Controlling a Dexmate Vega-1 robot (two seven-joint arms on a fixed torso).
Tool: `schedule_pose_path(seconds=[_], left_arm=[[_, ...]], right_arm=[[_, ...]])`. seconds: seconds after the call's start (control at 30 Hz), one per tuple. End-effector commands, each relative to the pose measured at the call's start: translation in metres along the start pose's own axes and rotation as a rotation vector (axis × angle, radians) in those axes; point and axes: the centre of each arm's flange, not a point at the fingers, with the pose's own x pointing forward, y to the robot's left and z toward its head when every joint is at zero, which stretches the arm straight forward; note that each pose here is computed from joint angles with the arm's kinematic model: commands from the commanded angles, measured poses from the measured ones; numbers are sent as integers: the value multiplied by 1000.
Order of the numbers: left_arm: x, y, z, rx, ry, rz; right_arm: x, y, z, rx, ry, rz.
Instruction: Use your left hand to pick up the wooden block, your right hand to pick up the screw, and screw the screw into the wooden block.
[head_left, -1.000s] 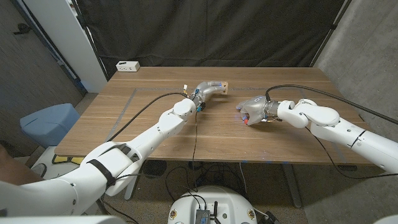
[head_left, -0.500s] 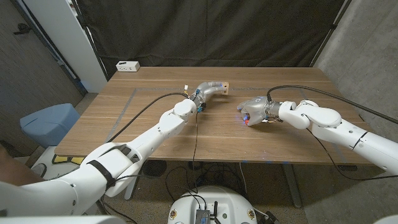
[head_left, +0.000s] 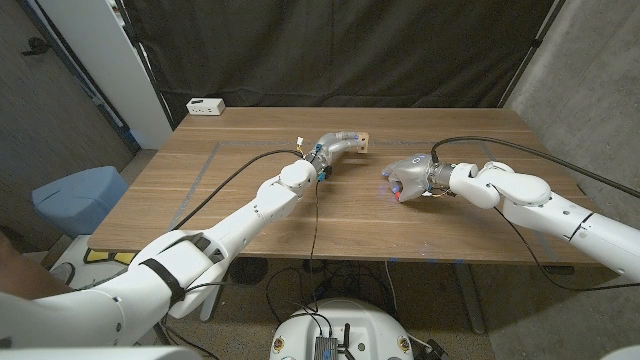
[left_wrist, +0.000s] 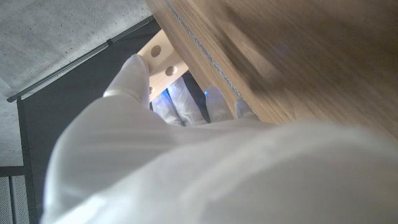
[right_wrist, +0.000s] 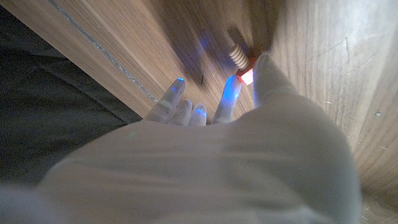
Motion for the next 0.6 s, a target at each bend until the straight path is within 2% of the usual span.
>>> schedule_pose_path(seconds=[0.03,0.6], left_arm=[[2,1,-1,0,0,-8],[1,1,-2,1,2,-17]], right_arm=[[0,0,-1,11,3,-8],[-4,-4,-1,28,17,-32]])
